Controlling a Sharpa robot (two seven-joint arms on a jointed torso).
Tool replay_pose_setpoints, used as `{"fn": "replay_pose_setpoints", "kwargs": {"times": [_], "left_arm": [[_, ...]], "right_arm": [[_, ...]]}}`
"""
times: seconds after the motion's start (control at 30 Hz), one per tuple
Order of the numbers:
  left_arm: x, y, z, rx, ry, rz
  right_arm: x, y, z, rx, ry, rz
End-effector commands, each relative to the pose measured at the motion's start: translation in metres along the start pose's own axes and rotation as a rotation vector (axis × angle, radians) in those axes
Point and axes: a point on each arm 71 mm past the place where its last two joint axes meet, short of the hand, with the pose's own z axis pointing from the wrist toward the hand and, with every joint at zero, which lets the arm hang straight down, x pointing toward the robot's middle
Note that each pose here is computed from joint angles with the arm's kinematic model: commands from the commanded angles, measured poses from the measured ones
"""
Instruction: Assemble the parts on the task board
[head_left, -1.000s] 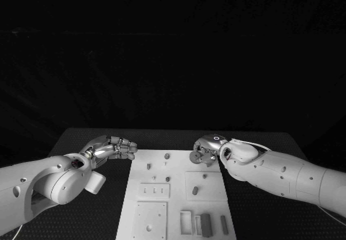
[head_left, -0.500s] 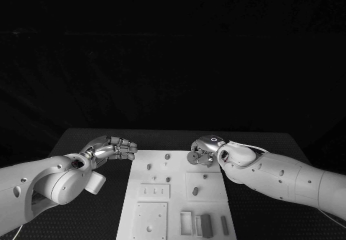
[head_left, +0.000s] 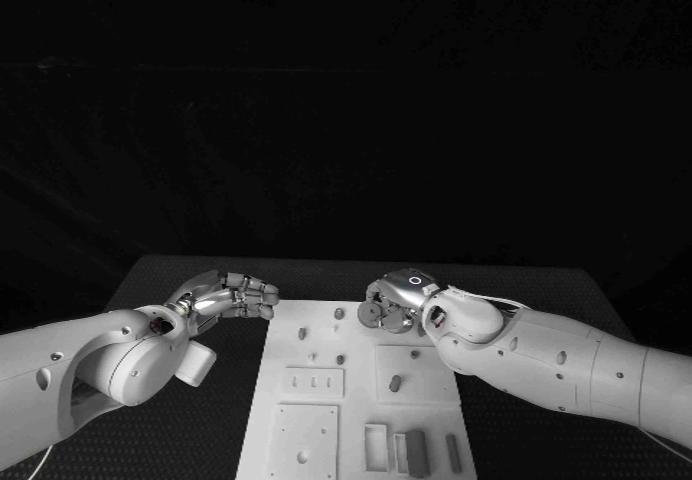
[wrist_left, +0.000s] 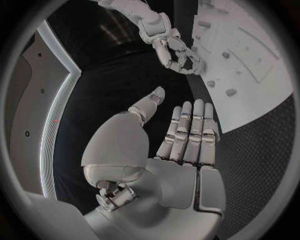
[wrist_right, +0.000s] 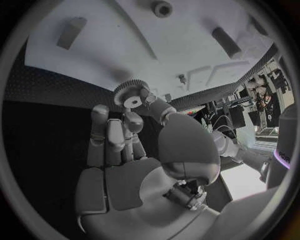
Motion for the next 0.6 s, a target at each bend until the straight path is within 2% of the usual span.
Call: {"fn": "replay_pose_setpoints", "kwargs": {"times": [0.03, 0.27, 0.6], "left_arm": [[0.0023, -0.0025, 0.0004, 0.014, 0.015, 0.002], [0.003, -0.0027, 0.0001, 0.014, 0.015, 0.001], [0.0046, -0.0031, 0.0008, 0.015, 0.018, 0.001]], "right_arm": [[-0.005, 0.009, 0.0, -0.021, -0.047, -0.045], [-0.01, 0.034, 0.008, -0.077, -0.057, -0.065], [-0.011, 0.053, 0.022, -0.112, -0.052, -0.113]]}}
